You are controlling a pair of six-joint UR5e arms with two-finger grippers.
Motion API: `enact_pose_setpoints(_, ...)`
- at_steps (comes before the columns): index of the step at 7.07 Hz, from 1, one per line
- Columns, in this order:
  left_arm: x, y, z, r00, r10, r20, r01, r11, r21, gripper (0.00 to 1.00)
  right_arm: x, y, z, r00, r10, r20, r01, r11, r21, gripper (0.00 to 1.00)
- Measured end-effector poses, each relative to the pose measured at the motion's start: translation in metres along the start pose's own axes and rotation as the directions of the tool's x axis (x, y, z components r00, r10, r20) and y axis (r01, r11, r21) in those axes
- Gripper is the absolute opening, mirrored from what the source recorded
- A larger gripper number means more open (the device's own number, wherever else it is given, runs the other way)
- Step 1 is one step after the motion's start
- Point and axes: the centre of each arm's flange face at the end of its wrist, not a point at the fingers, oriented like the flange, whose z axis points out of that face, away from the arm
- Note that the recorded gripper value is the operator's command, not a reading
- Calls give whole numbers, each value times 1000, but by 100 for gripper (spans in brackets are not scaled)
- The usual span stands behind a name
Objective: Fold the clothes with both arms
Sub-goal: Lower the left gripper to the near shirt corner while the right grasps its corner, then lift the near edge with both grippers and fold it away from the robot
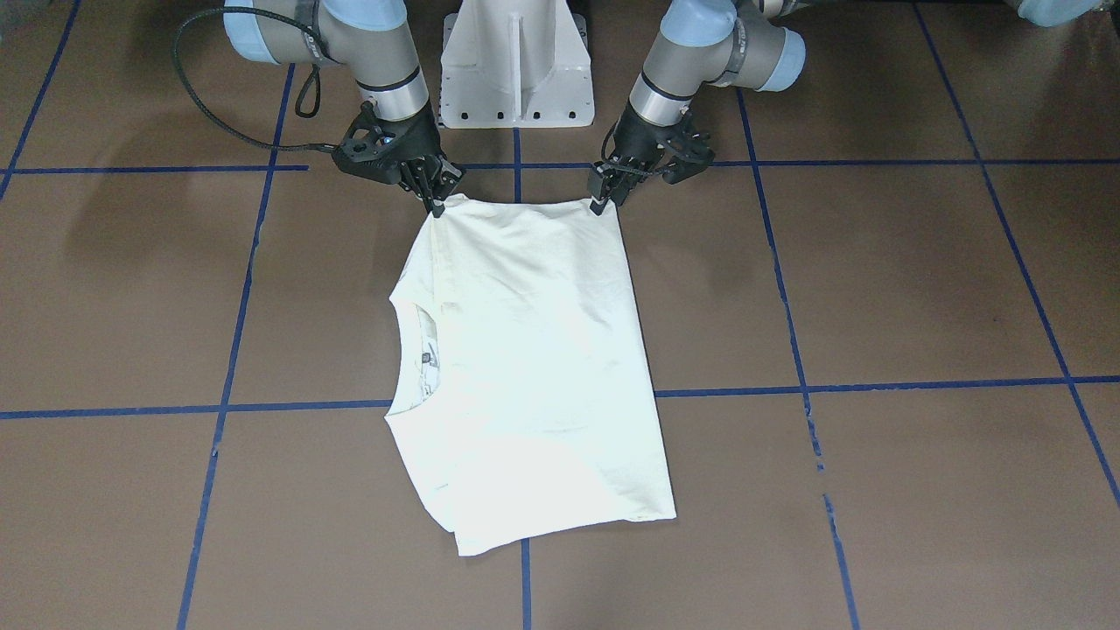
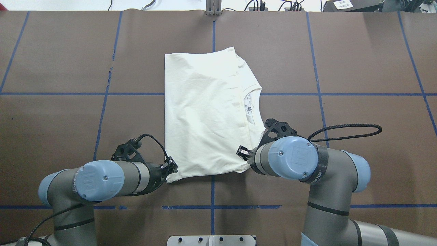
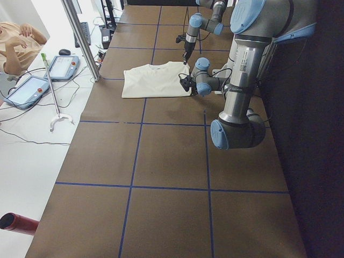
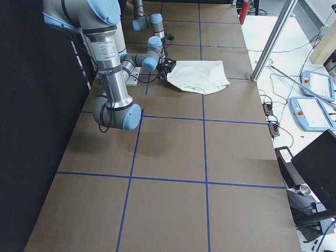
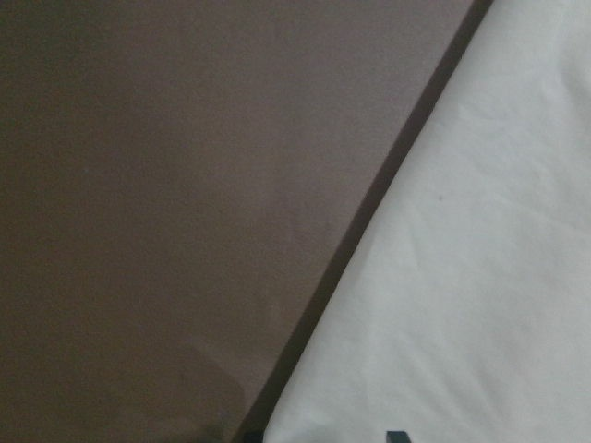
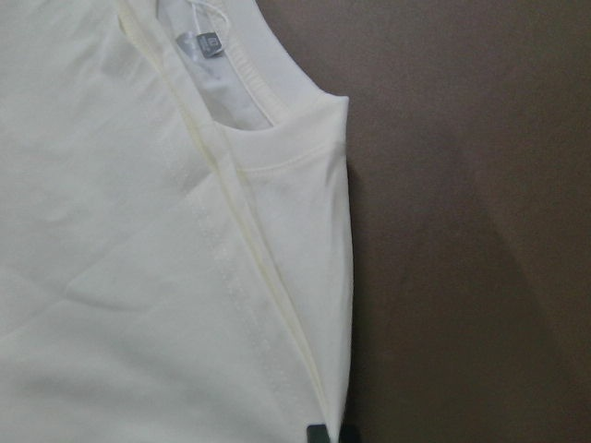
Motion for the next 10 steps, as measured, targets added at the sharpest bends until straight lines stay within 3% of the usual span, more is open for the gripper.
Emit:
enact_pose_setpoints(1,0,1,2,1000,-1,18,1,1000,10,52,0,0,0,1000,0,-1,0,1000,0,0)
enact_pose_setpoints(5,-4,3,8,999,-1,42,1,1000,17,0,1,0,0,1000,0,-1,0,1000,1,0)
enact_pose_setpoints(8,-2,9,0,1000,4,31,-4,1000,3,0,1,2,-1,1000,3,3,-3,1000,1,0)
enact_pose_setpoints(10,4,17,-41,1000,-1,-25,1,999,-38,0,19,27,-10,1000,-10,2,10,1000,-27,0)
